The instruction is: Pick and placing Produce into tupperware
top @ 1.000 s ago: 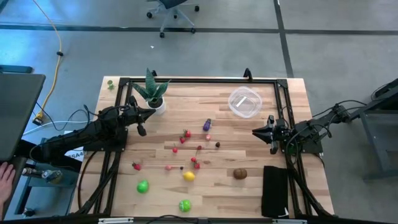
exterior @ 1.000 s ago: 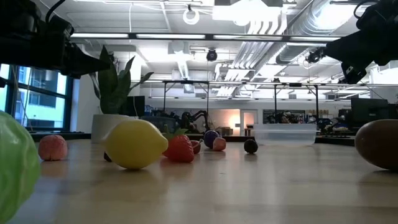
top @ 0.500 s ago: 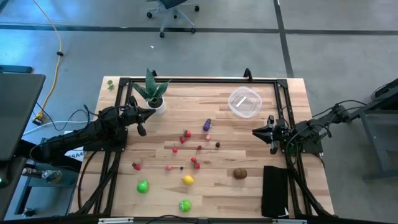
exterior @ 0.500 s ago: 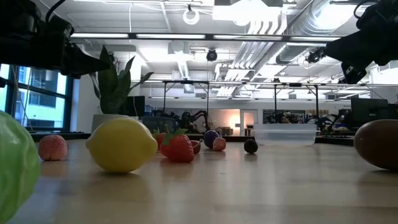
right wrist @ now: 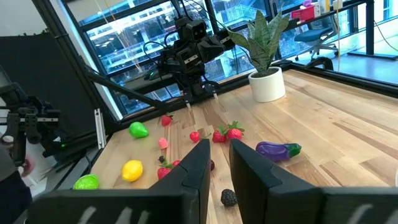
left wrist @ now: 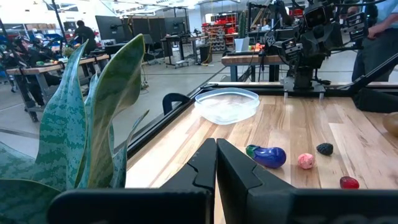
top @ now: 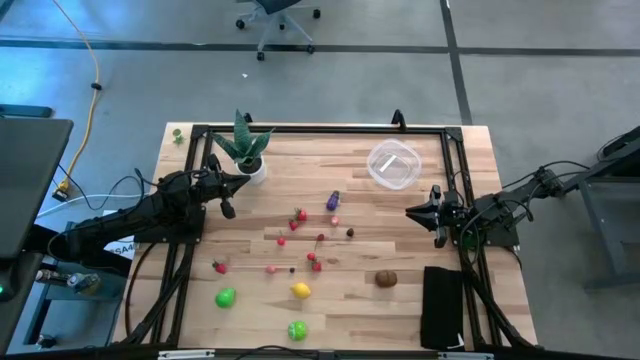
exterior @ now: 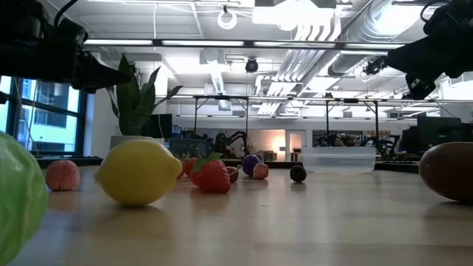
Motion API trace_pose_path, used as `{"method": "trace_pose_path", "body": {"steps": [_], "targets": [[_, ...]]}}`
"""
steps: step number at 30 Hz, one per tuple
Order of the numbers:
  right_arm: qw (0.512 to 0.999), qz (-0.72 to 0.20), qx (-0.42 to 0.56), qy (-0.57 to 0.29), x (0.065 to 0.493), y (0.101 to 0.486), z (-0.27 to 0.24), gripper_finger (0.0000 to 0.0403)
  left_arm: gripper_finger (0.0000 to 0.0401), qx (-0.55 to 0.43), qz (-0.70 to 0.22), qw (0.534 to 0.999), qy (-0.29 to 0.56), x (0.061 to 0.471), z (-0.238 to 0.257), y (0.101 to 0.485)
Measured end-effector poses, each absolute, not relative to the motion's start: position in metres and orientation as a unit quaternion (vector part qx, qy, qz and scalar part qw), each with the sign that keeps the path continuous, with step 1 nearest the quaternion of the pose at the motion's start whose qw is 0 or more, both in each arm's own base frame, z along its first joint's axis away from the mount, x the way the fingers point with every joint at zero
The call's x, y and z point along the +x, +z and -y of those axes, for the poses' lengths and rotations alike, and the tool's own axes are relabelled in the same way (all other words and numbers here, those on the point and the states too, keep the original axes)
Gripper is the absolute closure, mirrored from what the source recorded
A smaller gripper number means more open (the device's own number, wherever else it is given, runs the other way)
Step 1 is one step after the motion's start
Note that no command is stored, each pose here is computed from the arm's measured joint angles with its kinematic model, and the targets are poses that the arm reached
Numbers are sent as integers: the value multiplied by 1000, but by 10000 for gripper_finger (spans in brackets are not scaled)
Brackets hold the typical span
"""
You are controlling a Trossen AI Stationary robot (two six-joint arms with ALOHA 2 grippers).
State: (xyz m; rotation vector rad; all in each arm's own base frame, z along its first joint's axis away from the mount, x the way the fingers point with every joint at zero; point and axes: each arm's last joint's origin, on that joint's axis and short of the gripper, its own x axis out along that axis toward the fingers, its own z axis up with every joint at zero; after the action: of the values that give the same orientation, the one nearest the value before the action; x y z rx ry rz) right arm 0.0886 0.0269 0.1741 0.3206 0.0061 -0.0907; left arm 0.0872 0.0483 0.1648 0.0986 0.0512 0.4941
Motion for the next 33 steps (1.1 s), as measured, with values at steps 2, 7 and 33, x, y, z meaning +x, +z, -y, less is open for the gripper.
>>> {"method": "trace_pose_path", "body": {"steps": [2, 7, 33], "targets": [[986, -3, 160, -45, 89, 174, -27, 352, 398, 49, -25, 968, 244, 87, -48, 165], [986, -3, 160, -45, 89, 174, -27, 352, 398, 49, -25, 968, 244, 87, -48, 165], [965, 82, 172, -181, 86, 189, -18, 352, 398, -19, -7, 969, 245, 87, -48, 165]]}}
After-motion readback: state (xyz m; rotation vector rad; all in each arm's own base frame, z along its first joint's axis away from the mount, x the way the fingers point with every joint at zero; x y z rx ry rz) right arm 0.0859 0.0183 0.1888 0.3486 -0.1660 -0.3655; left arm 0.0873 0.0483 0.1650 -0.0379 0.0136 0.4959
